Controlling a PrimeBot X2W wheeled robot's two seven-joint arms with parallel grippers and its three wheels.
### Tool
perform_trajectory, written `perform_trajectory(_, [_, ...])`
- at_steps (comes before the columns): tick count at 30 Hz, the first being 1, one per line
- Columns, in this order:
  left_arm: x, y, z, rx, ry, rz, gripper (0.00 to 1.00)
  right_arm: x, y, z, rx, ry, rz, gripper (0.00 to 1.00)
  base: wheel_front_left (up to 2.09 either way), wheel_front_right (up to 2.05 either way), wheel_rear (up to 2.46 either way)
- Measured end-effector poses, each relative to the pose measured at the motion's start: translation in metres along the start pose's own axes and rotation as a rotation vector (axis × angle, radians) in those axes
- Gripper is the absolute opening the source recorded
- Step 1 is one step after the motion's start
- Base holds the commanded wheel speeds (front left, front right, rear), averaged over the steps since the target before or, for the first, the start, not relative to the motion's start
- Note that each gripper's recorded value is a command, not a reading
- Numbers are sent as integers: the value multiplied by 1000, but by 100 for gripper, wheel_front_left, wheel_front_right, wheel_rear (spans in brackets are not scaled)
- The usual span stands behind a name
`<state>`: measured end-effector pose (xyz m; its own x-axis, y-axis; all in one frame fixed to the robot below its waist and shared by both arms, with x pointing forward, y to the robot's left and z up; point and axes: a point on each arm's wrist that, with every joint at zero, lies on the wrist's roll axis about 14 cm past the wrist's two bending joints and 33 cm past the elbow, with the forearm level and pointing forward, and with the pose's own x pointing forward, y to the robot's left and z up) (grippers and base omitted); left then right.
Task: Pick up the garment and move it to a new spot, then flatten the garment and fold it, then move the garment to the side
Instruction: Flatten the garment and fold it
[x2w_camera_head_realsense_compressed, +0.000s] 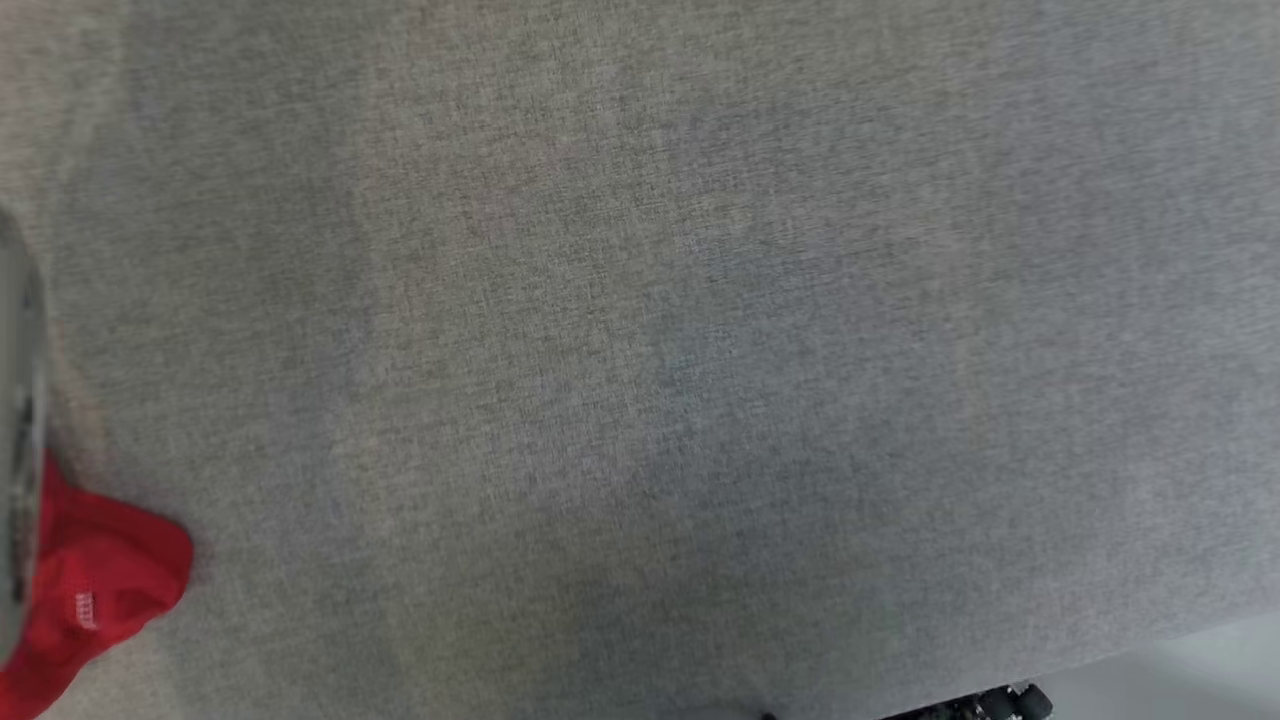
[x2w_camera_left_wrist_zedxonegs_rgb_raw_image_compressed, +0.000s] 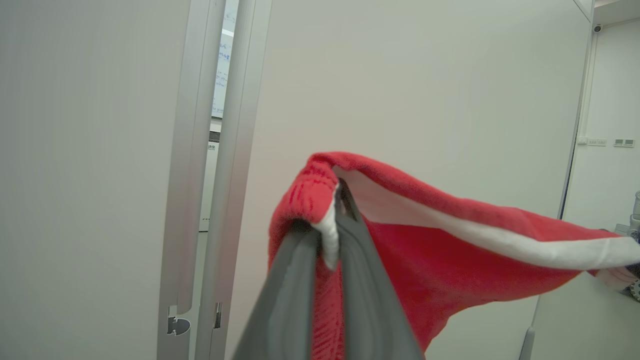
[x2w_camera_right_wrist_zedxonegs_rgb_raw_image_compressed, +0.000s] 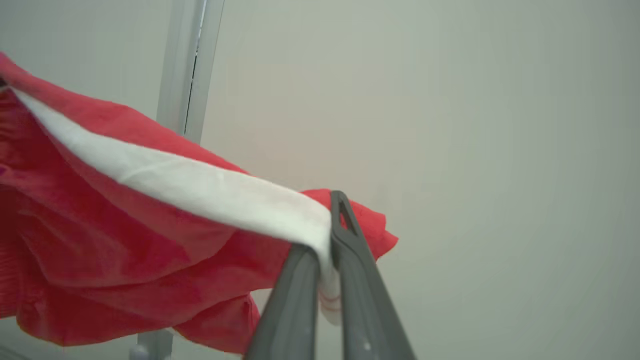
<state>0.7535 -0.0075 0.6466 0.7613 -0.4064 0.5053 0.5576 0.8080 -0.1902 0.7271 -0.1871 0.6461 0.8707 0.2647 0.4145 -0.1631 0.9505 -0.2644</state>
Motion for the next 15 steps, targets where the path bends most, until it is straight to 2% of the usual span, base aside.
perform_trajectory(3, [-45,23,-87,-56,158,56,0,-44,27,-96,-22,204,77,0,0,0,0])
perform_trajectory(5, [-88,27,-139,-103,287,90,0,-86,43,-148,-28,344,134,0,0,0,0])
perform_trajectory(7, [-134,23,-178,-183,394,136,0,-133,58,-182,-44,469,211,0,0,0,0])
perform_trajectory(10, [-174,-1,-194,-239,460,111,0,-181,60,-193,-78,560,292,0,0,0,0])
perform_trajectory(13, [-208,-26,-188,-305,485,82,0,-222,63,-185,-50,611,329,0,0,0,0])
perform_trajectory(15, [-232,-37,-181,-298,514,54,0,-252,61,-178,-24,659,337,0,0,0,0])
